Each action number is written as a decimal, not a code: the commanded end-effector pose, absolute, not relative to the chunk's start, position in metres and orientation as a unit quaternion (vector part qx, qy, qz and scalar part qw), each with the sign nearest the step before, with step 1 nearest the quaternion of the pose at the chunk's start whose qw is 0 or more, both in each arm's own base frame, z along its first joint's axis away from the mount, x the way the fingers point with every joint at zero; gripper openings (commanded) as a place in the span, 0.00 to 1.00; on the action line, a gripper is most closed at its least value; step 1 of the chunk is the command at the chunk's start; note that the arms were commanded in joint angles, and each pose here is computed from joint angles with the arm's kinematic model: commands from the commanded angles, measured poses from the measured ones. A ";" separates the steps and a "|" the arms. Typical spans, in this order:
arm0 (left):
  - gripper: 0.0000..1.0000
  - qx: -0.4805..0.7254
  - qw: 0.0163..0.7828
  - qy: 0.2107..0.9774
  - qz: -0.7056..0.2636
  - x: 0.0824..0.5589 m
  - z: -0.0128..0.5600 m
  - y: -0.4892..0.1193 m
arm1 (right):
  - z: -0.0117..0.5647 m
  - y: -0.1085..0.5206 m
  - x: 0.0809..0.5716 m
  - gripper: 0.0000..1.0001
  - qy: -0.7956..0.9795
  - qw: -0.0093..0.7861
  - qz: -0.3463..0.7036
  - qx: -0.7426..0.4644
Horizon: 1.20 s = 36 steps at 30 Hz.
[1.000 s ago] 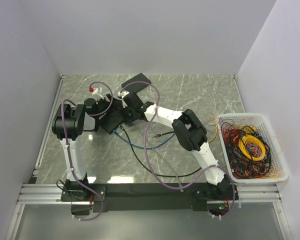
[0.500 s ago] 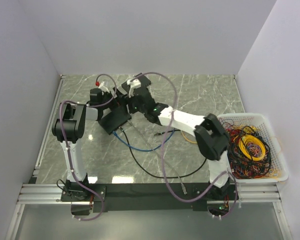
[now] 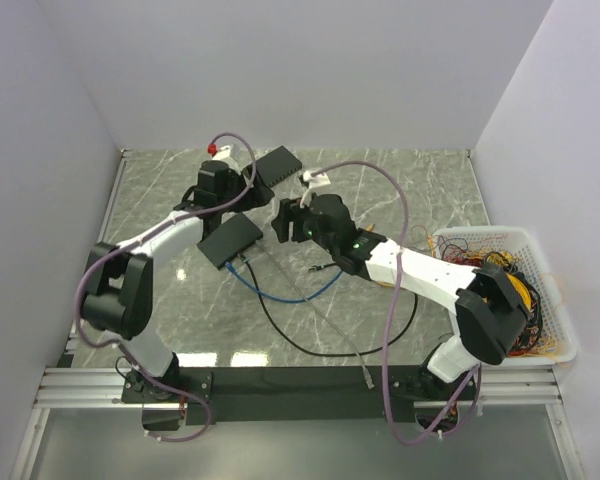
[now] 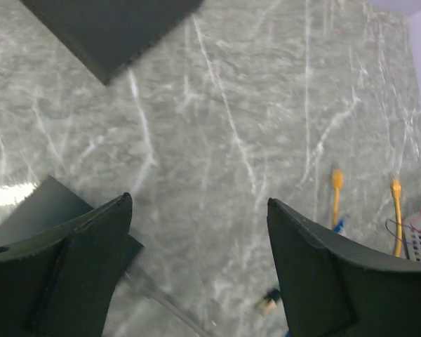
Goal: Insert the plug into the switch port
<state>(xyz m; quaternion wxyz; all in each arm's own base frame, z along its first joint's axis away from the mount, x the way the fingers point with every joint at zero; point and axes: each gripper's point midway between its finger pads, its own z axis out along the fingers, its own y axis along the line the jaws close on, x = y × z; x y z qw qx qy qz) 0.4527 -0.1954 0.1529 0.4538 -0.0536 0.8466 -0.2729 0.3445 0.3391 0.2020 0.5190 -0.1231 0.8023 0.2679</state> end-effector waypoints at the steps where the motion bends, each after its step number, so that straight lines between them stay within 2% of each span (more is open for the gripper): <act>1: 0.81 -0.061 0.429 0.877 -0.206 0.422 0.135 -0.186 | 0.224 0.325 0.339 0.72 0.788 0.539 0.284 -0.085; 2: 0.74 -0.065 0.429 0.881 -0.191 0.416 0.133 -0.183 | 0.223 0.322 0.338 0.72 0.789 0.539 0.283 -0.081; 7: 0.61 -0.061 0.400 0.899 -0.168 0.388 0.121 -0.196 | 0.221 0.308 0.329 0.72 0.792 0.539 0.278 -0.072; 10: 0.60 -0.057 0.391 0.906 -0.149 0.379 0.115 -0.199 | 0.226 0.304 0.329 0.72 0.791 0.541 0.277 -0.068; 13: 0.54 -0.056 0.381 0.914 -0.130 0.373 0.110 -0.200 | 0.231 0.299 0.330 0.72 0.790 0.545 0.274 -0.063; 21: 0.55 -0.051 0.358 0.930 -0.070 0.362 0.090 -0.192 | 0.230 0.288 0.334 0.73 0.789 0.539 0.291 -0.050; 36: 0.54 -0.053 0.339 0.937 -0.056 0.371 0.055 -0.202 | 0.219 0.285 0.336 0.73 0.793 0.523 0.309 -0.040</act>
